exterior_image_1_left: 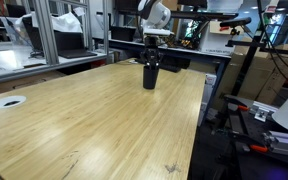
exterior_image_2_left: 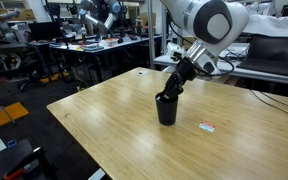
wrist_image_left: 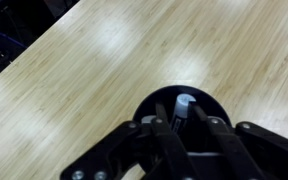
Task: Move marker from the black cup and place it on the table
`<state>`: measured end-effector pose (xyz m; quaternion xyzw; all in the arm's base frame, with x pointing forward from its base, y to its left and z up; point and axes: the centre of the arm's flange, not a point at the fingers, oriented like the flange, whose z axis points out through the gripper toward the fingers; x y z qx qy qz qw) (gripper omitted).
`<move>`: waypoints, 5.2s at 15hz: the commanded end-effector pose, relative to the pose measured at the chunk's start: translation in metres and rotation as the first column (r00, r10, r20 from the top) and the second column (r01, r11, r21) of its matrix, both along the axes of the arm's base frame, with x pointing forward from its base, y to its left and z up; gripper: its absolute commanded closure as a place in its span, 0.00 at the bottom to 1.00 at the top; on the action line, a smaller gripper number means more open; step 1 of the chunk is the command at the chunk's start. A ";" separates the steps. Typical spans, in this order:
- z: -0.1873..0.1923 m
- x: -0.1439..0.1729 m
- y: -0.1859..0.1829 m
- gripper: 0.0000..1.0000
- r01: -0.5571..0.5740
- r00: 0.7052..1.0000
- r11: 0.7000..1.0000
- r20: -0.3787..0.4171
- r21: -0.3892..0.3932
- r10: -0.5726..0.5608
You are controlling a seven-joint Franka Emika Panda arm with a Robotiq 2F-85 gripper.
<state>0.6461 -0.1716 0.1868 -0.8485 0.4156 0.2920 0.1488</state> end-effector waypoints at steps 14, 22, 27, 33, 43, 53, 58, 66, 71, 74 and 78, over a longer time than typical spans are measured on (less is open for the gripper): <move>-0.028 0.008 0.008 0.79 -0.007 0.997 0.999 -0.070 0.037 0.010; -0.008 0.010 0.001 0.95 -0.003 0.997 0.999 -0.075 0.048 0.006; 0.025 0.015 0.003 0.95 -0.007 0.998 0.999 -0.068 0.040 0.009; 0.094 0.015 0.003 0.95 -0.008 0.999 0.999 -0.053 0.033 0.010; 0.150 0.005 0.110 0.95 -0.198 0.969 0.965 0.116 -0.171 0.219; 0.068 -0.001 0.161 0.95 -0.256 0.938 0.934 0.171 -0.249 0.303; 0.063 -0.008 0.161 0.95 -0.266 0.945 0.936 0.129 -0.230 0.300; 0.060 -0.015 0.162 0.25 -0.306 0.944 0.930 0.060 -0.203 0.324; 0.060 -0.027 0.165 0.00 -0.333 0.943 0.936 -0.061 -0.116 0.327; 0.061 -0.034 0.168 0.00 -0.327 0.943 0.942 -0.082 -0.077 0.321; 0.063 -0.020 0.169 0.00 -0.266 0.955 0.957 0.104 -0.115 0.277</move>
